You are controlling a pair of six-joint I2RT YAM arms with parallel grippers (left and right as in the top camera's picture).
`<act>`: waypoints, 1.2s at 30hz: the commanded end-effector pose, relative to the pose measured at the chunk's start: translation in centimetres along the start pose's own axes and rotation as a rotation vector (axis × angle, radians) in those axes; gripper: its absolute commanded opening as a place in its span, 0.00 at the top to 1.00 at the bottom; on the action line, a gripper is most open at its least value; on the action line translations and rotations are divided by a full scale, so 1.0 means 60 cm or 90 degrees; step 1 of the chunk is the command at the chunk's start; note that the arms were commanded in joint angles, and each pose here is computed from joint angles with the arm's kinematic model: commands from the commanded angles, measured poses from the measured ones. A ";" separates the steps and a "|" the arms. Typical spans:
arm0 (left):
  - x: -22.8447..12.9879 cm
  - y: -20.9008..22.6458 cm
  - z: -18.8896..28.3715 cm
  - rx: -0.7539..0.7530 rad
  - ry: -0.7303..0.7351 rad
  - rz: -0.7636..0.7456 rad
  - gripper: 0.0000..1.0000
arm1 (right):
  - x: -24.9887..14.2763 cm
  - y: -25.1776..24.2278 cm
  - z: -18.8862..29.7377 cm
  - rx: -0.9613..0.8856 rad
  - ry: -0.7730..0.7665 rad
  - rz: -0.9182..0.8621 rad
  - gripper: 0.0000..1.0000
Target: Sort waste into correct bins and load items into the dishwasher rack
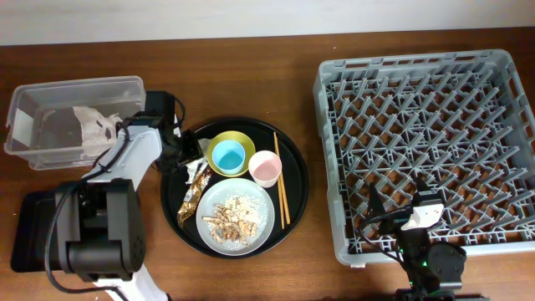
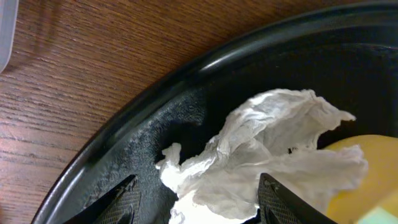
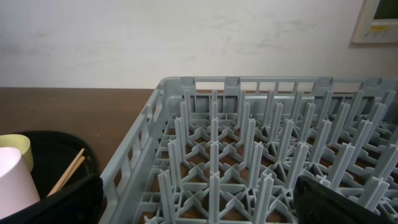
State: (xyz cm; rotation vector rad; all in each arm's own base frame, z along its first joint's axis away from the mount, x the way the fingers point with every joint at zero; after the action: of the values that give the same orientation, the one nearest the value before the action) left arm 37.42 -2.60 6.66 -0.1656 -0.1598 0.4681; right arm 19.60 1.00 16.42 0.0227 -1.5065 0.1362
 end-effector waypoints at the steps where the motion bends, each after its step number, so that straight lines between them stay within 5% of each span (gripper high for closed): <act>1: -0.013 0.003 -0.027 0.014 0.027 -0.004 0.46 | -0.005 -0.003 0.000 -0.009 0.004 -0.006 0.02; 7: -0.020 -0.018 -0.029 -0.003 0.030 -0.013 0.99 | -0.005 -0.003 0.000 -0.009 0.004 -0.006 0.02; 16: 0.040 -0.018 0.109 -0.050 -0.011 0.034 0.99 | -0.005 -0.003 0.000 -0.009 0.004 -0.006 0.02; 25: 0.131 0.055 0.339 -0.062 -0.321 0.106 0.99 | -0.005 -0.003 0.000 -0.009 0.004 -0.006 0.02; 29: 0.165 0.119 0.387 0.006 -0.441 0.215 0.99 | -0.005 -0.003 0.000 -0.009 0.004 -0.006 0.02; 34: 0.189 0.185 0.382 0.096 -0.482 0.294 0.99 | -0.005 -0.003 0.000 -0.009 0.004 -0.006 0.02; 35: 0.195 0.194 0.375 0.111 -0.482 0.302 0.96 | -0.005 -0.003 0.000 -0.009 0.004 -0.006 0.02; 36: 0.200 0.201 0.365 0.123 -0.480 0.307 0.80 | -0.005 -0.003 0.000 -0.009 0.004 -0.006 0.01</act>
State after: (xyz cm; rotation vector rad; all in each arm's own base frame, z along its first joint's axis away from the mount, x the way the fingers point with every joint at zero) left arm 38.38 13.53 28.42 0.0477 -0.8268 0.9115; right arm 19.61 0.99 16.43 0.0226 -1.5069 0.1357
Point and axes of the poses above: each gripper's point midway between its finger pads, its own z axis back along the fingers, its own y axis along the line the jaws close on, x = y × z, the point moved 5 cm from there along z, back along the fingers, and after that the axes turned 6 degrees about z, right-handed, at the moved point
